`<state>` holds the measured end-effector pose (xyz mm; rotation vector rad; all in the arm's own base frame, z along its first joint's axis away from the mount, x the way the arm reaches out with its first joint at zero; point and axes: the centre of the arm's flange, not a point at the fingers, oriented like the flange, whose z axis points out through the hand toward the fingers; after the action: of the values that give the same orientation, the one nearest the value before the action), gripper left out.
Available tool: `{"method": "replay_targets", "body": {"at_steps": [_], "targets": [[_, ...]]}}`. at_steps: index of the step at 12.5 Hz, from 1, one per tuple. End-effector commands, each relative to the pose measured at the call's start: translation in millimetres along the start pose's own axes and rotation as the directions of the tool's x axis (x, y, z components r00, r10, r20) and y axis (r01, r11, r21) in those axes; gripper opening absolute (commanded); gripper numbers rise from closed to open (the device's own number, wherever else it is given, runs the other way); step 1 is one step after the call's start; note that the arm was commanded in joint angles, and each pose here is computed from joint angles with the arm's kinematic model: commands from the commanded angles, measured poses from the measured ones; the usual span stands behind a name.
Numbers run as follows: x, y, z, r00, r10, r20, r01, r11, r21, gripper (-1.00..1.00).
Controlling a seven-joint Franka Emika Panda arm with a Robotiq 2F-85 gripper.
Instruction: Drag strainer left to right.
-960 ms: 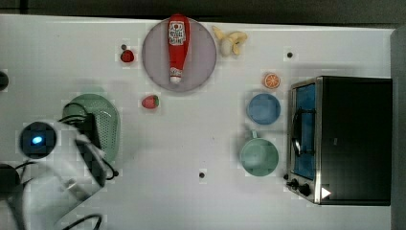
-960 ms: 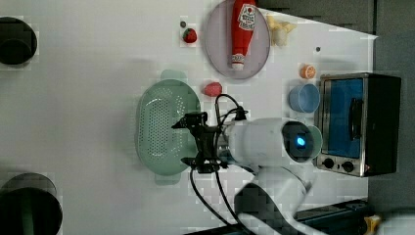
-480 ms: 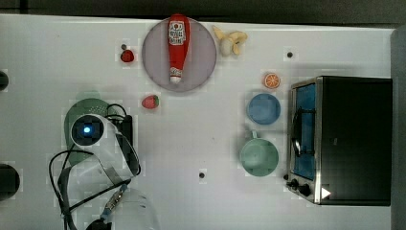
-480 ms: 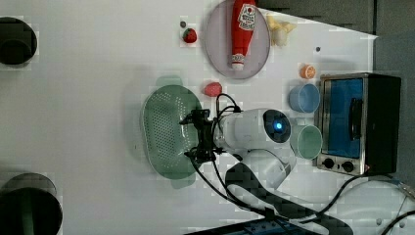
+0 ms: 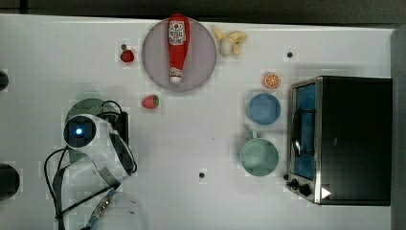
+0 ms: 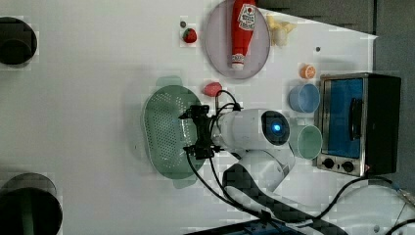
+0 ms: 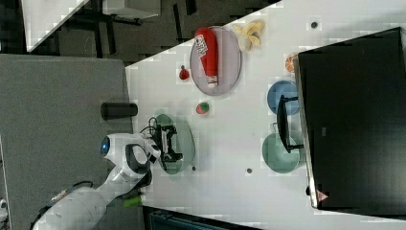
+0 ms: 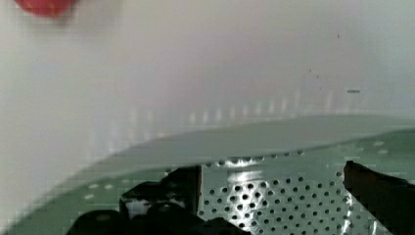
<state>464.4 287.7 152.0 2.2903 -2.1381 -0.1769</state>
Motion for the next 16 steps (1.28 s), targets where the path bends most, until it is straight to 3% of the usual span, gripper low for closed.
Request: {"method": "replay_targets", "body": {"at_steps": [1,9,16], "targets": [[19.8,-9.3,-14.3,0.998,0.060,-0.009,-0.060,0.998,0.033,1.00],[109.8,-12.2,-23.7,0.991,0.119,-0.054,-0.117,0.993,0.033,1.00],[207.7,-16.7,-24.0,0.994,0.060,-0.094,-0.059,0.998,0.014,1.00]]}}
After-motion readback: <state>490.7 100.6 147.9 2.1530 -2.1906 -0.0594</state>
